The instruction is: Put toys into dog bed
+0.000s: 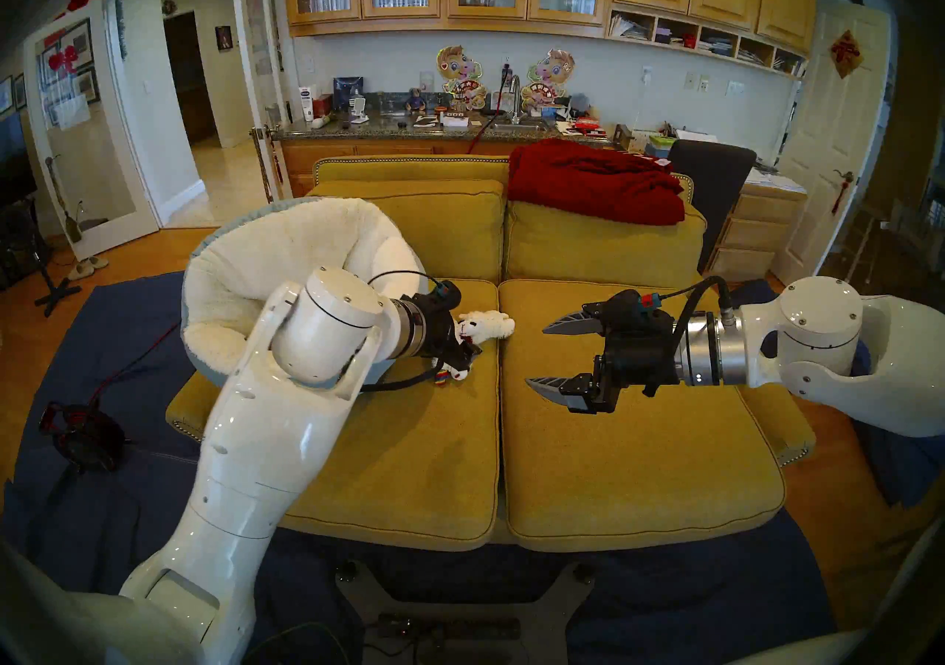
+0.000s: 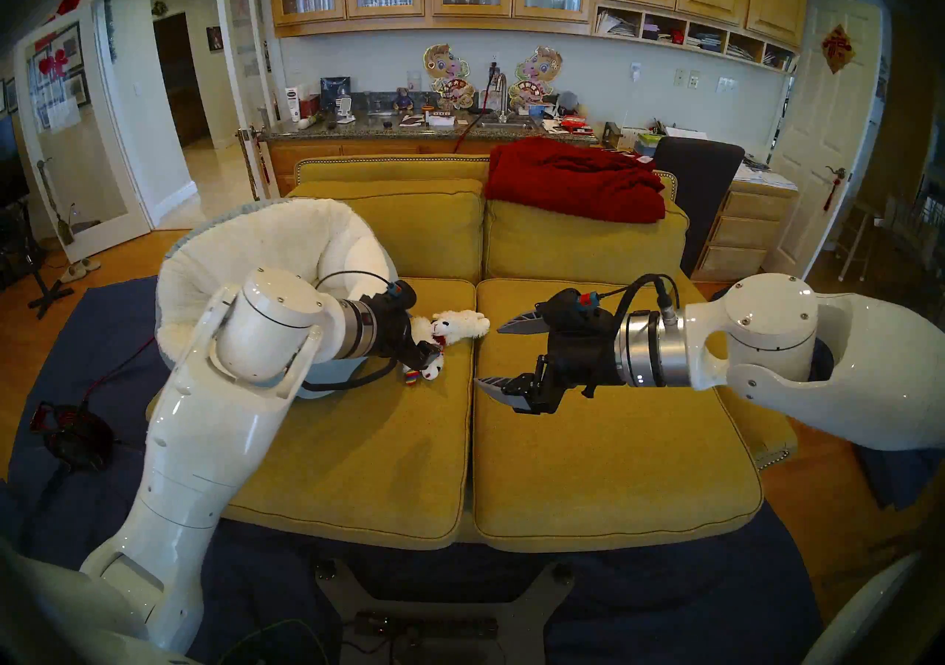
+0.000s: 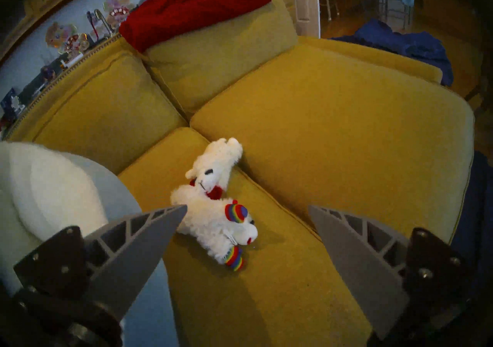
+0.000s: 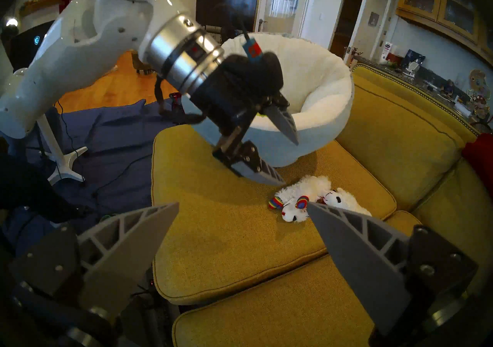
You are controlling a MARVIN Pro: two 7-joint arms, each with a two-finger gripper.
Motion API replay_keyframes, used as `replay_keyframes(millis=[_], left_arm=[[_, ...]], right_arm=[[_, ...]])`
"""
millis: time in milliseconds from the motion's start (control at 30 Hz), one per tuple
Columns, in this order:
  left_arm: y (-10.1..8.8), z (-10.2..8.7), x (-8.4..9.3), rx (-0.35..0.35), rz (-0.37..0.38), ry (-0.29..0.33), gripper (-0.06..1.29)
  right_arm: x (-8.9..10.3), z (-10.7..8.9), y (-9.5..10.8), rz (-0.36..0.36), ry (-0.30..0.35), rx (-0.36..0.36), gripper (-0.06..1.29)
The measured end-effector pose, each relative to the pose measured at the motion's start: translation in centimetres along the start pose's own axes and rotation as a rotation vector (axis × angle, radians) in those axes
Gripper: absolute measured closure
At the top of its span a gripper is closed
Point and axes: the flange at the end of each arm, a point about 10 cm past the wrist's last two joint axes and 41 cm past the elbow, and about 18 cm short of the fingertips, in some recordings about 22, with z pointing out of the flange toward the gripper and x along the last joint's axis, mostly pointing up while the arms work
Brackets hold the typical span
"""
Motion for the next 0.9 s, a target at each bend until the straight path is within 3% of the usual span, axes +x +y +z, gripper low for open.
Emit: replay_keyframes(millis=[467, 900], left_arm=[[-2.3, 5.0, -1.8, 0.035, -0.073, -0.137, 0.02], [-3.3, 6.9, -1.3, 0.056, -0.105, -0.178, 0.02]], right_arm=[[0.0, 0.0, 0.0, 0.0, 0.0, 0.0, -0.02], [0.0, 0.0, 0.0, 0.0, 0.0, 0.0, -0.02]])
